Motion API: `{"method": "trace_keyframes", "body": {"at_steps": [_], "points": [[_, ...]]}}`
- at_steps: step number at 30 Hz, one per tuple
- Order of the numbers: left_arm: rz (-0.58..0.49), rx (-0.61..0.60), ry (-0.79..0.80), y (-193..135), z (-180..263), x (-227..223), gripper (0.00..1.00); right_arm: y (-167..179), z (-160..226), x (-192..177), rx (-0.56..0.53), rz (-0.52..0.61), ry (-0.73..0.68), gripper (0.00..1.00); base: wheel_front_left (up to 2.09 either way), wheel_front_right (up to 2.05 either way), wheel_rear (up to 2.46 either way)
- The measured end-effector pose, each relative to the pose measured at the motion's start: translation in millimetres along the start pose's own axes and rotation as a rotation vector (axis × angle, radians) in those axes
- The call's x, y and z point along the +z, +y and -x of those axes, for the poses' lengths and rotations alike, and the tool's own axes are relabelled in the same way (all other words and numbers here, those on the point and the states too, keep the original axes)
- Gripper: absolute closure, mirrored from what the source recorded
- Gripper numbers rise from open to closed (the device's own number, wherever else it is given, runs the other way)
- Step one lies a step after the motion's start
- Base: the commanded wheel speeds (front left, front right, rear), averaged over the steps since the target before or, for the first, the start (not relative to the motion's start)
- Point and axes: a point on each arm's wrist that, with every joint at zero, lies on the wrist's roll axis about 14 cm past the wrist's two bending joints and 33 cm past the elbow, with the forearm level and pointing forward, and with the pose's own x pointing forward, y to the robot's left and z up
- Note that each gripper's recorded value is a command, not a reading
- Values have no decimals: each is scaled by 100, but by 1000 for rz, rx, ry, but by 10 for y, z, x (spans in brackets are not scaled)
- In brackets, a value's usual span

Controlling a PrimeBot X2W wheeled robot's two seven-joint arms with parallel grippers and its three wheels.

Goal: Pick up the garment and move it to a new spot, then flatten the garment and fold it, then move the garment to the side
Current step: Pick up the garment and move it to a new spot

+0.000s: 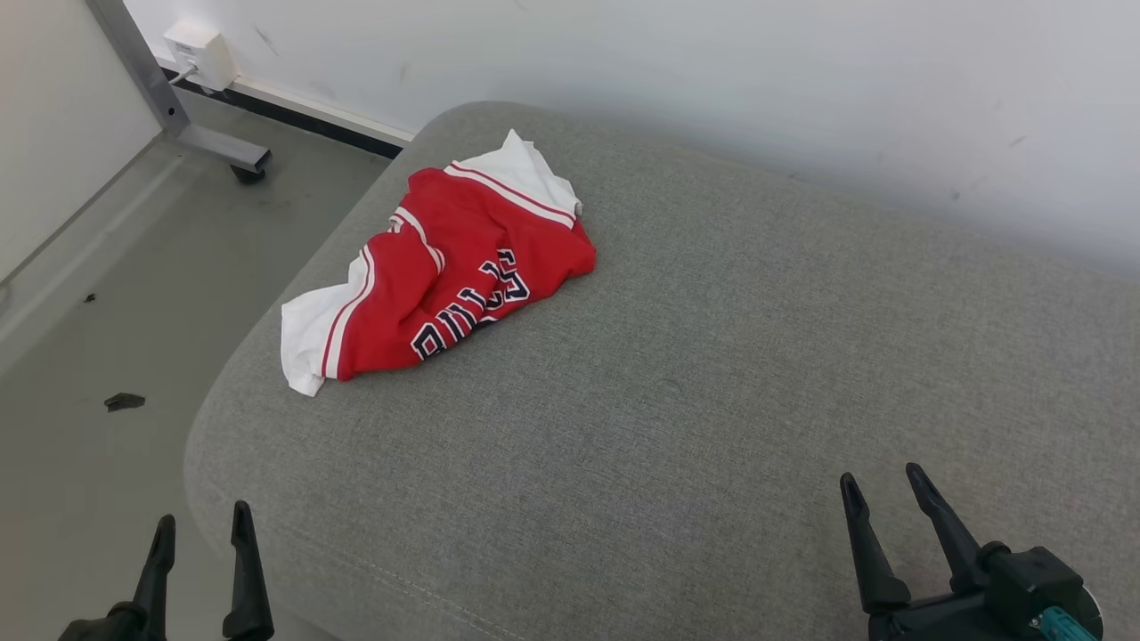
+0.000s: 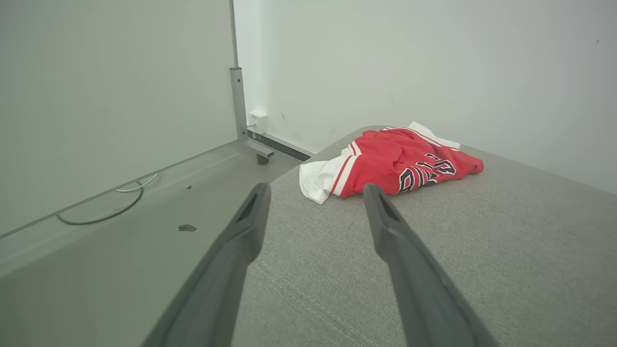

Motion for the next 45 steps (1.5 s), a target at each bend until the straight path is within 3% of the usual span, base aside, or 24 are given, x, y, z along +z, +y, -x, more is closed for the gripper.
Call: {"method": "trace_keyframes", "body": {"at_steps": [8, 13, 28, 34, 45], "points": [[3, -11, 5, -60, -62, -14, 0, -123, 14, -13, -23, 7, 5, 0, 0, 0, 0], [30, -43, -76, -205, -349, 240, 0, -291, 53, 4, -43, 45, 6, 0, 0, 0, 0], [26, -225, -274, -1298, -2020, 1030, 0, -1445, 296, 189, -273, 142, -38, 0, 0, 0, 0], [-5, -284, -169, -1733, -2538, 715, 0, -1878, 656, 126, -408, 166, -11, 0, 0, 0, 0], [-77, -295, 184, -2026, -2967, -515, 0, -2235, 1157, -89, -555, 176, 73, 0, 0, 0, 0]]}}
